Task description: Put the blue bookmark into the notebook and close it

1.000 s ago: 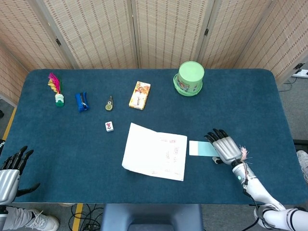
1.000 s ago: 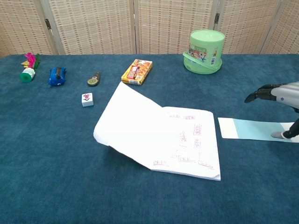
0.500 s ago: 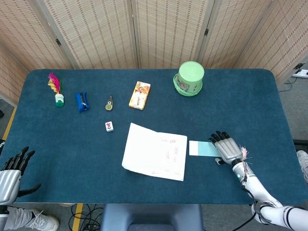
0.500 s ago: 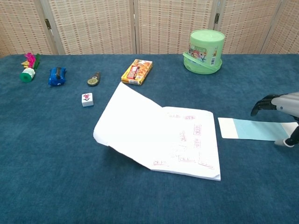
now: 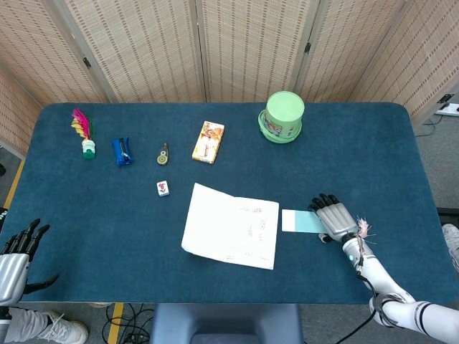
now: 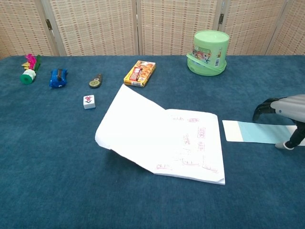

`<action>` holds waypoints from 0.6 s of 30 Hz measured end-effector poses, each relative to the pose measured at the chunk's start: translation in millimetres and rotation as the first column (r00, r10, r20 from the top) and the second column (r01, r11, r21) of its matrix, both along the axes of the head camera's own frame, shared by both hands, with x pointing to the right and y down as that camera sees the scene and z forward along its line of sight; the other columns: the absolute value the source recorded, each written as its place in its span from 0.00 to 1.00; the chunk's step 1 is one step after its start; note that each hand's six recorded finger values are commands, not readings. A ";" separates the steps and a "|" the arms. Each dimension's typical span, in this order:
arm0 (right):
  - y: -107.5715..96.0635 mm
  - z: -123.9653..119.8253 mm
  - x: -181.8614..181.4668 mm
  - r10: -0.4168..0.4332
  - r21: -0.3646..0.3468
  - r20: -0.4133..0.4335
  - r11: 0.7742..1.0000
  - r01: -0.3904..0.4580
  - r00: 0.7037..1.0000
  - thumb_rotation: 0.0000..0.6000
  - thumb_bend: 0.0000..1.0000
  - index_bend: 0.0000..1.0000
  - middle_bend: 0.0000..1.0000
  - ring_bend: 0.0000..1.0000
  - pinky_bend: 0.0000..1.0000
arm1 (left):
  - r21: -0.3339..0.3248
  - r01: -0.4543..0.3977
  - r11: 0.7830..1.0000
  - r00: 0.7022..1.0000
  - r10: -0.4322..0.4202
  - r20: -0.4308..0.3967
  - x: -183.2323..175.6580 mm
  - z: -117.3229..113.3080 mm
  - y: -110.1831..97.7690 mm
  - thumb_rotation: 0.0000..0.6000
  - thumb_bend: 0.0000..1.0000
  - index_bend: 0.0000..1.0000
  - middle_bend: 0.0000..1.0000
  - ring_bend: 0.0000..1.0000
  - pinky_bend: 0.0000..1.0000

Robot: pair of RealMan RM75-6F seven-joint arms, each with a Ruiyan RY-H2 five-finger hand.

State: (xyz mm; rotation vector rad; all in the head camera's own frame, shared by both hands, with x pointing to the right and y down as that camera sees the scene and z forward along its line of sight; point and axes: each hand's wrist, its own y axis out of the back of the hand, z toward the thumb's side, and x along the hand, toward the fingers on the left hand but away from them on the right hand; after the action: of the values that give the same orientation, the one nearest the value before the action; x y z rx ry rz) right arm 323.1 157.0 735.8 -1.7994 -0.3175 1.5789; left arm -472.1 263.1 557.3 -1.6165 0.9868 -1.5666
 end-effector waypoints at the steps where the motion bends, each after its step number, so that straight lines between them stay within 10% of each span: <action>1: 0.1 0.7 0.0 -0.002 -0.002 -0.002 1.000 0.002 1.000 1.00 0.18 0.25 0.12 0.00 0.12 | 0.000 0.000 1.000 1.000 0.000 0.000 0.0 0.0 0.0 1.00 0.11 0.11 0.04 0.13 0.18; 18: 0.0 3.5 -1.6 -0.010 -0.004 -0.002 1.000 0.010 1.000 1.00 0.21 0.30 0.13 0.00 0.12 | -0.002 0.005 1.000 1.000 -0.005 0.002 -2.0 0.2 1.2 1.00 0.10 0.11 0.04 0.13 0.18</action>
State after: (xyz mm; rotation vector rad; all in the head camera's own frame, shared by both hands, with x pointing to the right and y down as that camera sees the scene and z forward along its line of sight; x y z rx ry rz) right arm 321.5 157.0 739.3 -1.7995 -0.3040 1.5751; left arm -474.1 264.3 557.4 -1.6143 0.9895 -1.5732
